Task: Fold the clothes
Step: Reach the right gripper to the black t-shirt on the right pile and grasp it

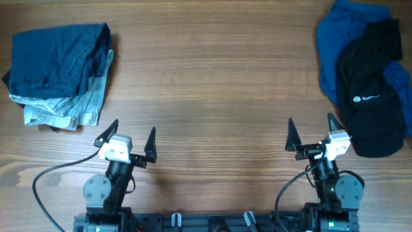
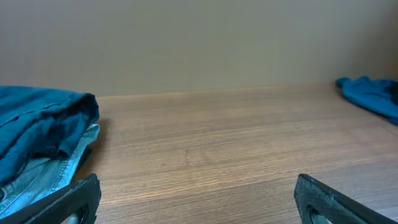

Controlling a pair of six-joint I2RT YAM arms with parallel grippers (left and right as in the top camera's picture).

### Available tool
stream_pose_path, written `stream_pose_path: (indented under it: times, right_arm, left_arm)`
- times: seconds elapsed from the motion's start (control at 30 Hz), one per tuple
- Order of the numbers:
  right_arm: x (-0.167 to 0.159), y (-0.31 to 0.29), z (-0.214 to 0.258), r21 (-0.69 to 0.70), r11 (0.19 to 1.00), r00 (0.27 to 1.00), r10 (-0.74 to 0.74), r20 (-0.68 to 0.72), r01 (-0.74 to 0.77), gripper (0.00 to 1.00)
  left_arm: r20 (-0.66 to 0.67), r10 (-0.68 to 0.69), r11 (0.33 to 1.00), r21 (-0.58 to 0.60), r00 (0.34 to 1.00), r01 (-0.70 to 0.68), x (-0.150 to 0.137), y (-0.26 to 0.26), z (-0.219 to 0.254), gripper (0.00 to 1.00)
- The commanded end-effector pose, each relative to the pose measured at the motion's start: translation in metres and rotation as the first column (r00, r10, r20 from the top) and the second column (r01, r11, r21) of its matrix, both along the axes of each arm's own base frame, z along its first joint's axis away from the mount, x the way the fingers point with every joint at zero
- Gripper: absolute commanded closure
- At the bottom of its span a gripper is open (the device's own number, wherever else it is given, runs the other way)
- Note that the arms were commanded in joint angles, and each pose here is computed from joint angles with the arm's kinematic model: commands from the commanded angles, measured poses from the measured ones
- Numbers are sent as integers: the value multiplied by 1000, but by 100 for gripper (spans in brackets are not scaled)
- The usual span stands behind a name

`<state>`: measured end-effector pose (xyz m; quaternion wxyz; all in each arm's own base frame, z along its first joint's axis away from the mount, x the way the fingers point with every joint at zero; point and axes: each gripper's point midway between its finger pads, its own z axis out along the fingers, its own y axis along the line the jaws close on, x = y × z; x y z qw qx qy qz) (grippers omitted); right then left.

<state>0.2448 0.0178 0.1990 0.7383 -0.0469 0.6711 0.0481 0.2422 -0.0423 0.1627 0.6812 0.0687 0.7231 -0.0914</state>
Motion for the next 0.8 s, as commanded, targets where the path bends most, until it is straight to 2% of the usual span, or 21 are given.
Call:
stream_pose_path:
  times: [0.0,0.07,0.17,0.27,0.33,0.43,0.53,0.63,0.77]
  right_arm:
    - [-5,8,24,1,999,995,45,85,-45,0]
    - [-11,8,48,3,999,991,46,127,-46,0]
    - [-20,7,102,-7,999,979,36,200,-35,0]
    - [-16,6,152,-18,999,975,30,219,-27,0]
    - [0,6,175,-17,999,982,34,185,-32,0]
    - [45,3,199,-25,999,999,30,44,-29,0]
    - [91,-1,203,-62,998,990,24,-141,-33,0]
    - [140,-12,181,-77,996,929,6,-369,-37,0]
    - [179,-7,128,11,991,836,116,-536,-131,0]
  left_arm:
    - [6,-81,996,-32,997,82,-3,-14,2,0]
    - [28,-95,994,-58,995,96,-5,-17,14,0]
    - [91,-98,992,-72,991,105,-10,-17,60,0]
    - [47,-142,987,-73,989,145,-4,-25,97,0]
    - [-7,-189,979,-81,982,188,10,-33,121,0]
    - [-187,-231,970,-114,955,213,52,-42,151,0]
    - [-409,-243,969,-148,879,199,98,-51,164,0]
    - [-590,-263,965,-172,764,199,134,-68,156,0]
    - [-703,-289,957,-187,650,223,160,-92,115,0]
